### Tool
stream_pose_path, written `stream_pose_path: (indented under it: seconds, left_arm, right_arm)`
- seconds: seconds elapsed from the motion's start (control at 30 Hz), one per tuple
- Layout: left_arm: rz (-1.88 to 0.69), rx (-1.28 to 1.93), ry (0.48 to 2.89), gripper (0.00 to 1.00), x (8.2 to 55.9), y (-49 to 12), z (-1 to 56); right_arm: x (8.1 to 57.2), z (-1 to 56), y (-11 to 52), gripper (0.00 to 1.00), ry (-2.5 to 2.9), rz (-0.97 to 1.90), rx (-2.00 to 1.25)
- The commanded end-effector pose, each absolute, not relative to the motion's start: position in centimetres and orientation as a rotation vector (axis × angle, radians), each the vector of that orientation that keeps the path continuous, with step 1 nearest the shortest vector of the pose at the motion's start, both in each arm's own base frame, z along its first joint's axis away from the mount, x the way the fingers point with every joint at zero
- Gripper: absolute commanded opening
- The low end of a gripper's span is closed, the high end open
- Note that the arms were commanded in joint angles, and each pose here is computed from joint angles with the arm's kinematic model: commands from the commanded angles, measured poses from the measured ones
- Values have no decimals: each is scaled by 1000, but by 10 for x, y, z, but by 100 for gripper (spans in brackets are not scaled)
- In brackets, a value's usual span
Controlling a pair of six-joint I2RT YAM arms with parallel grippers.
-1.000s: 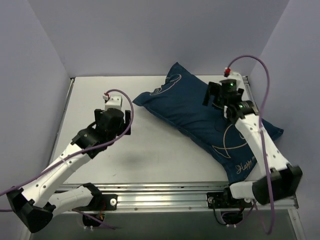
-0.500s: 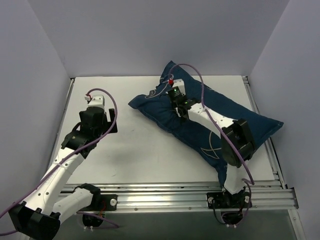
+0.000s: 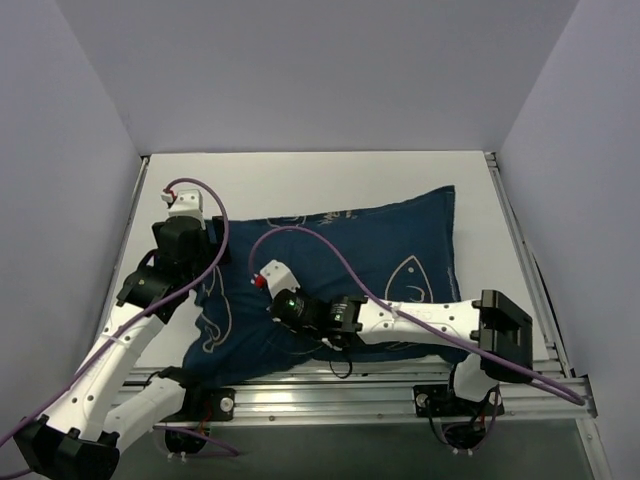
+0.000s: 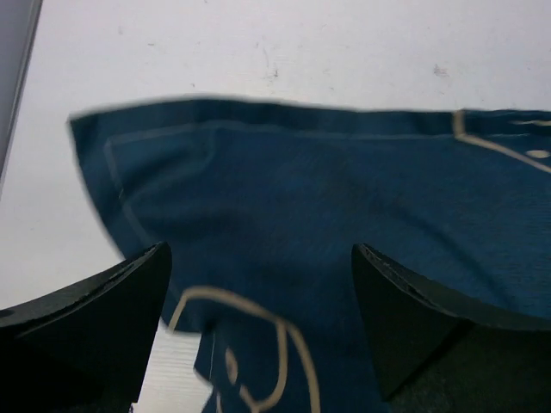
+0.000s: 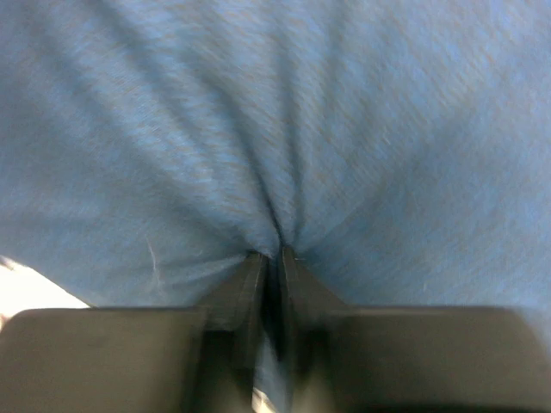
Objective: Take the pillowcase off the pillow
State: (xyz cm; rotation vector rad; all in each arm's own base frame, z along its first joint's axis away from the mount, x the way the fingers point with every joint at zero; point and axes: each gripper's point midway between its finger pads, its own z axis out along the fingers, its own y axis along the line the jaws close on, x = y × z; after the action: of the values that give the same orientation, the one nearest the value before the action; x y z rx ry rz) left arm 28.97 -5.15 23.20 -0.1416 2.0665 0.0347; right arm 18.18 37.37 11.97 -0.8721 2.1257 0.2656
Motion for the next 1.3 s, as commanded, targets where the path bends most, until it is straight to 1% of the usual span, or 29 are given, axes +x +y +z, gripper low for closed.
stream_pose_path:
  seconds: [0.0, 0.03, 0.07, 0.1, 0.17, 0.2, 0.27, 0.33, 0.4, 0.43, 0.47, 0.53, 0.57, 0.63, 0.67, 0.83, 0.87, 0.9, 0.97, 1.0, 1.03, 1.1, 1.17, 1.23, 1.27]
  left_arm:
    - [-56, -124, 2040, 94, 298, -65, 238]
    - [-73, -123, 2047, 94, 298, -68, 237]
    - [-89, -115, 2057, 94, 299, -71, 235]
    - [-125, -99, 2078, 94, 299, -79, 231]
    - [-157, -84, 2103, 94, 300, -86, 225]
    - [-171, -81, 2110, 94, 301, -88, 223]
    - [-201, -70, 2130, 94, 302, -95, 219]
    - [-230, -59, 2144, 94, 302, -100, 216]
    - [-238, -56, 2163, 94, 303, -103, 211]
    - [-243, -55, 2166, 94, 303, -104, 210]
    - [-251, -49, 2175, 94, 303, -106, 208]
    - [-259, -43, 2189, 94, 303, -108, 203]
    - [-275, -34, 2206, 94, 303, -112, 198]
    - [-300, -40, 2239, 94, 302, -117, 191]
    - [-316, -40, 2262, 94, 302, -122, 184]
    - [-427, -78, 2342, 94, 290, -152, 160]
    - [-440, -81, 2374, 94, 281, -157, 146]
    - [-481, -108, 2377, 94, 277, -166, 142]
    - [-532, -66, 2394, 94, 254, -187, 136]
    - [-552, -83, 2420, 94, 241, -193, 128]
    - [-567, -45, 2419, 94, 227, -204, 129]
    - [-583, -41, 2396, 94, 207, -203, 140]
    - [-602, -52, 2336, 94, 195, -200, 160]
    - [-579, -70, 2325, 94, 189, -189, 170]
    - [-564, -86, 2289, 94, 191, -182, 179]
  right_arm:
    - [166, 114, 318, 16, 2265, 177, -783]
    - [166, 121, 315, 26, 2267, 203, -716]
    - [169, 141, 309, 36, 2230, 236, -646]
    - [169, 145, 301, 48, 2227, 235, -604]
    - [172, 169, 287, 56, 2192, 288, -455]
    - [172, 167, 275, 62, 2202, 263, -424]
    - [172, 172, 260, 64, 2213, 285, -326]
    - [176, 159, 242, 67, 2257, 249, -284]
    - [178, 152, 240, 68, 2287, 297, -262]
    - [181, 139, 233, 68, 2312, 288, -253]
    - [196, 133, 221, 69, 2329, 272, -188]
    - [208, 118, 219, 69, 2359, 322, -174]
    - [228, 109, 201, 69, 2382, 294, -83]
    - [249, 104, 201, 69, 2386, 369, -66]
    - [268, 98, 189, 68, 2400, 340, -8]
    - [337, 109, 186, 70, 2334, 273, -14]
    - [356, 115, 193, 71, 2312, 283, -13]
    - [367, 119, 191, 71, 2302, 277, -1]
    - [380, 123, 196, 74, 2308, 268, -18]
    - [390, 142, 202, 75, 2271, 291, -17]
    - [391, 148, 203, 76, 2259, 298, -17]
    - [389, 162, 198, 83, 2227, 309, 10]
    - [384, 174, 182, 91, 2208, 321, 76]
    - [374, 169, 171, 93, 2223, 364, 99]
    - [375, 183, 159, 96, 2174, 392, 139]
